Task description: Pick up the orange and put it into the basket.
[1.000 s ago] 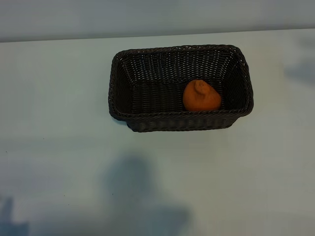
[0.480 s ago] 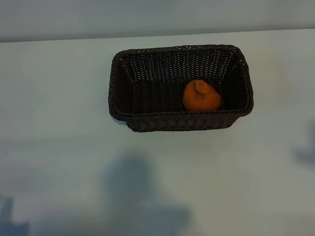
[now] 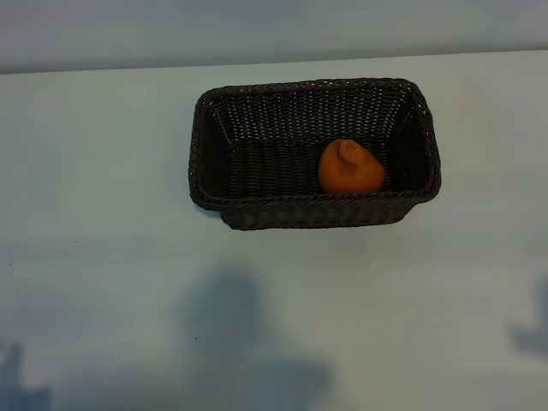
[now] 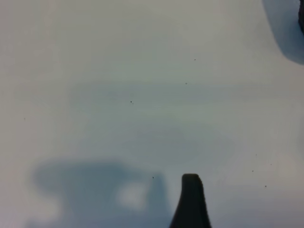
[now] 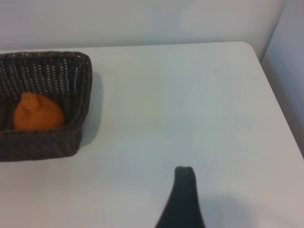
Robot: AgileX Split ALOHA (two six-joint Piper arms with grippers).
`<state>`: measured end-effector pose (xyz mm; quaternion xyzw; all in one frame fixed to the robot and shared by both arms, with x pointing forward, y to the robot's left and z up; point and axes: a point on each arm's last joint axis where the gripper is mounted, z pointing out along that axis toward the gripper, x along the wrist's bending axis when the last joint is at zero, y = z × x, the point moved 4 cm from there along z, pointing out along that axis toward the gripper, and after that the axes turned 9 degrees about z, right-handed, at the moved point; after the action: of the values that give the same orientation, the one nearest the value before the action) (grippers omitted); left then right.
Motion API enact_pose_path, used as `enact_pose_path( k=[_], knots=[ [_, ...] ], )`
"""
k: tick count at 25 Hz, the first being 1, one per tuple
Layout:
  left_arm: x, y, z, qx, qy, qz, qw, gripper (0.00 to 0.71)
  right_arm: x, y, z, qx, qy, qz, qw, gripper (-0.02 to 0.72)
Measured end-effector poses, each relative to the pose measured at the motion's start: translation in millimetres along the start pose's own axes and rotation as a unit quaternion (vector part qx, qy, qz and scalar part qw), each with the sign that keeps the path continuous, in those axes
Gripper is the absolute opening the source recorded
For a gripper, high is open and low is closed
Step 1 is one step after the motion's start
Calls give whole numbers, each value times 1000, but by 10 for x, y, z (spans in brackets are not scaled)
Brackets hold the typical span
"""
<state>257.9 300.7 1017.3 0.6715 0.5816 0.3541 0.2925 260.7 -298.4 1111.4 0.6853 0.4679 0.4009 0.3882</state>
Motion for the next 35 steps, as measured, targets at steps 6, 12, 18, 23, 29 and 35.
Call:
enact_pose_path(
  k=[6, 12, 18, 23, 29, 35],
  knots=[
    [0, 0, 0, 0, 0, 0, 1000, 575, -71, -291, 10, -26, 6, -6, 1000, 557],
    [1, 0, 0, 0, 0, 0, 1000, 575, -115, -460, 143, 2, 0, -10, 1000, 515],
    [2, 0, 0, 0, 1, -1, 1000, 575, -154, -618, 292, 36, -9, -12, 999, 506],
    [2, 0, 0, 0, 1, -1, 1000, 575, -165, -691, 352, 52, -10, -11, 999, 504],
    [2, 0, 0, 0, 1, -1, 1000, 575, -170, -693, 360, 51, -11, -12, 999, 504],
    [2, 0, 0, 0, 1, -1, 1000, 575, -172, -703, 390, 49, -11, -11, 999, 503]
  ],
)
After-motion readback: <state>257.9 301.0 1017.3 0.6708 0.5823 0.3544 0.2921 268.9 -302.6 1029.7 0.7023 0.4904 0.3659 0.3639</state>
